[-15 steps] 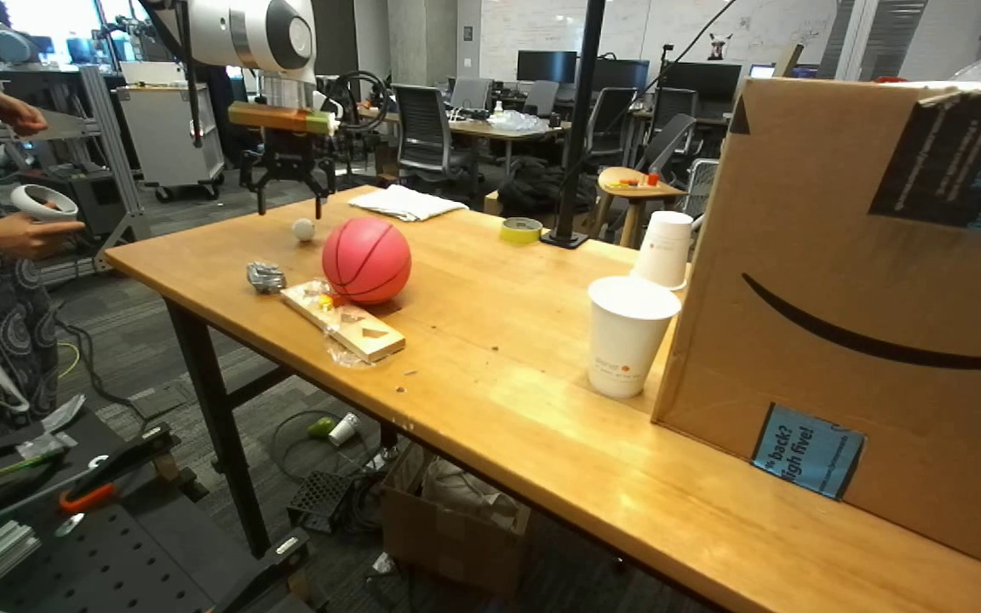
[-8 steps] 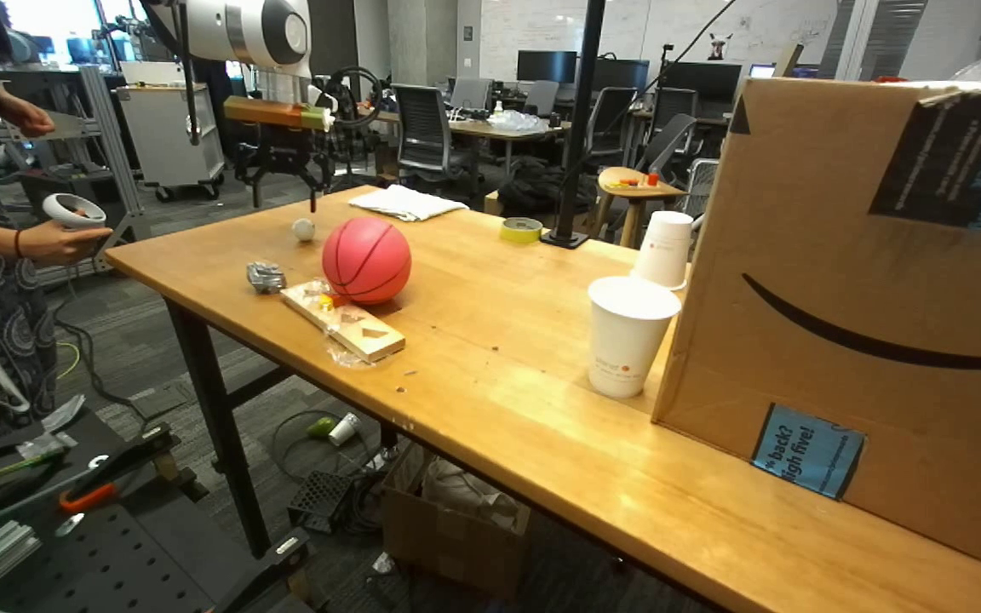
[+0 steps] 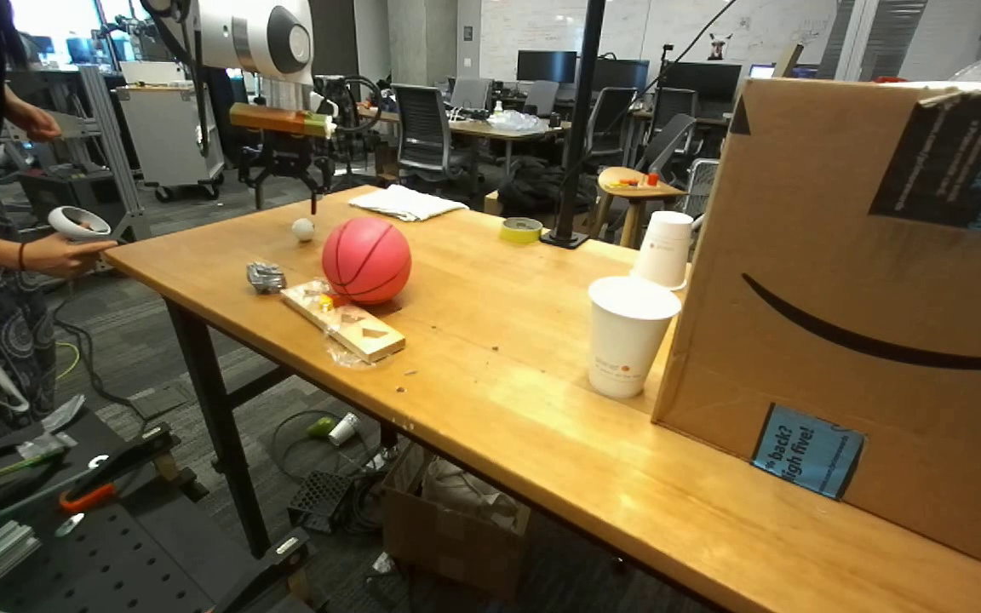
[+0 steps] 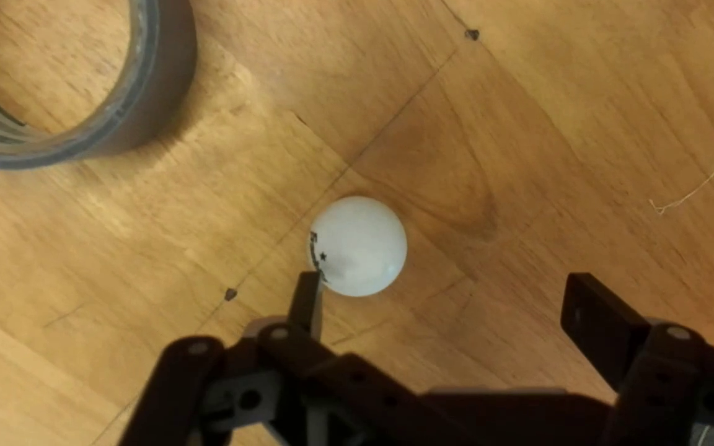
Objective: Put the white bowl in the cup closest to you, then put the basketball on the brown tape
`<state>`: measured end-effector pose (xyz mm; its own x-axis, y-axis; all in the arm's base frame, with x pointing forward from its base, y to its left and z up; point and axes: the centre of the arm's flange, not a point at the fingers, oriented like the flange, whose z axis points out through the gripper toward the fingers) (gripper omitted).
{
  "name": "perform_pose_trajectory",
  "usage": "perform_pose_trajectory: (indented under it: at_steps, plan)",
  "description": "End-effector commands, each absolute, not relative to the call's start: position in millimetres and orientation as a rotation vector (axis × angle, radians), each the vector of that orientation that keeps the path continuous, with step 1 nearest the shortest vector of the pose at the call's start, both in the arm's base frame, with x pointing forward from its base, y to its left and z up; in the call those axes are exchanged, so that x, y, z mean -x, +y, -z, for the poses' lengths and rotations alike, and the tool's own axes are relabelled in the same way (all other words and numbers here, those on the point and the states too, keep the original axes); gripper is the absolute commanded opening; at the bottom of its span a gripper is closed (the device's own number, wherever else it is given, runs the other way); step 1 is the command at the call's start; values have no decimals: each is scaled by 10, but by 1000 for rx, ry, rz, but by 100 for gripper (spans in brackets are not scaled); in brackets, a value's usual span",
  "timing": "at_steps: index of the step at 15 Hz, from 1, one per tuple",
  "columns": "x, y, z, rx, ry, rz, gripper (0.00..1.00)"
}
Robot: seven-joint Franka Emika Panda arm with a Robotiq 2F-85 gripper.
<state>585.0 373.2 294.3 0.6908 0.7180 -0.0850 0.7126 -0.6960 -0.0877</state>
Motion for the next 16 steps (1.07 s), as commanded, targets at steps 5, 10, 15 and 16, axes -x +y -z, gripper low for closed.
perform_pose_trajectory:
  at_steps: [5,10,15,16]
  plan:
    - [-6152,3712,-2923,2851,-1196,-149,100]
    - [-6215,3580,-2874,2878,-1183,-161,100]
    - [-6261,3439,-2805,2903,-1159,-190,100]
    - [-6254,3422,-2782,2904,-1156,-204,100]
